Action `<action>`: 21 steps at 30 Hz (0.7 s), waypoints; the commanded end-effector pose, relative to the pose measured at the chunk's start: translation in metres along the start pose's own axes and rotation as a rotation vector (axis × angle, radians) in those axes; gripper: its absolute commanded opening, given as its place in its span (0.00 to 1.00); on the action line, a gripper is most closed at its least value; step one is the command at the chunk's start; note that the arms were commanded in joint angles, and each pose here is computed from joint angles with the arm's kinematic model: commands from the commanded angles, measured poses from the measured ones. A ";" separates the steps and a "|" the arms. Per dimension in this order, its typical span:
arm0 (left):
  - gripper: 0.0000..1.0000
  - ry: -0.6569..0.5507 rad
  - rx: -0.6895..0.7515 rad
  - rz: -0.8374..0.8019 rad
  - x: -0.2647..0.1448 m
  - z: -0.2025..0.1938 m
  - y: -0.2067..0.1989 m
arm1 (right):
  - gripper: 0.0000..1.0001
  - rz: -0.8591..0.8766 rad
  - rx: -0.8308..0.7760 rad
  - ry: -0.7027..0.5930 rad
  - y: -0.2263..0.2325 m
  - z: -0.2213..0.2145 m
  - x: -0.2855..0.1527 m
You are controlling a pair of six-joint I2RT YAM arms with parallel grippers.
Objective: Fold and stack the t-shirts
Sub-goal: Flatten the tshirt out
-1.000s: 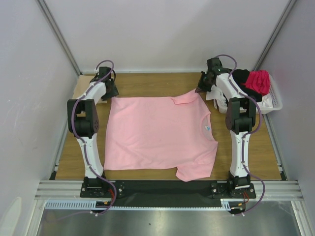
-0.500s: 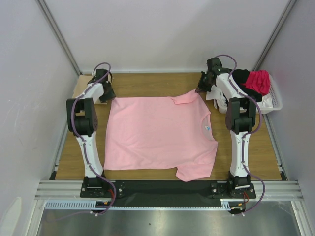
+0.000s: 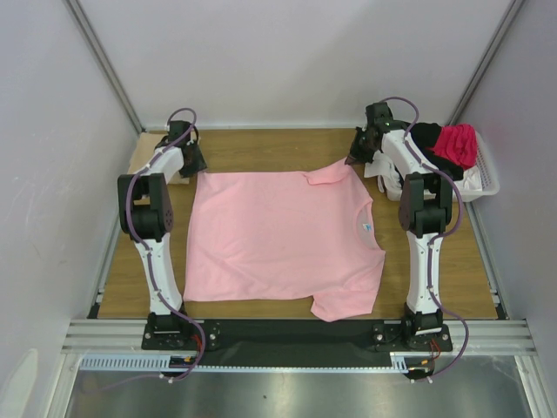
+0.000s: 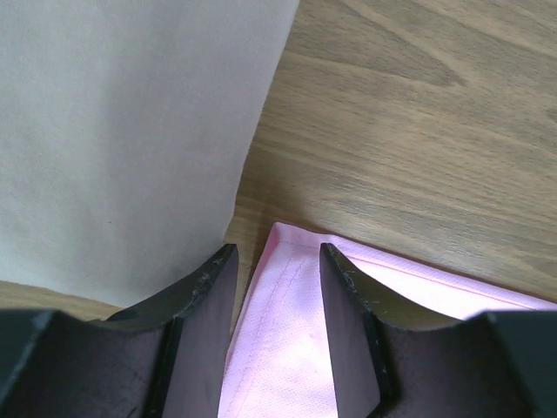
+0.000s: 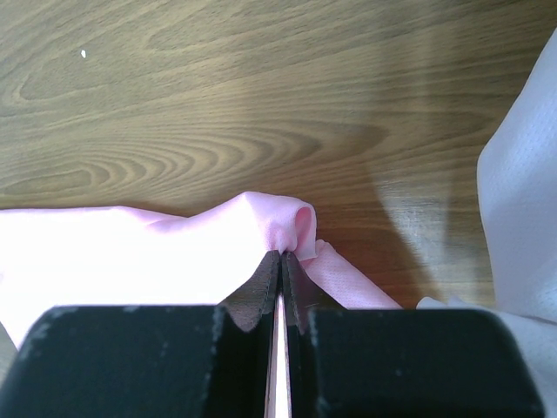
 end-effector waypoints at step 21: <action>0.40 0.017 0.026 -0.004 0.008 -0.005 0.006 | 0.04 -0.003 -0.001 -0.050 0.007 0.015 -0.013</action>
Point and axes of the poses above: each gripper's point midway between its finger pads, its own x axis out along the fingers, its own y axis along the line the jaws close on, z = x × y, the point moved 7 cm from there along -x, back along the fingers, and after that the axes turned 15 degrees about -x, right-handed, at the moved point
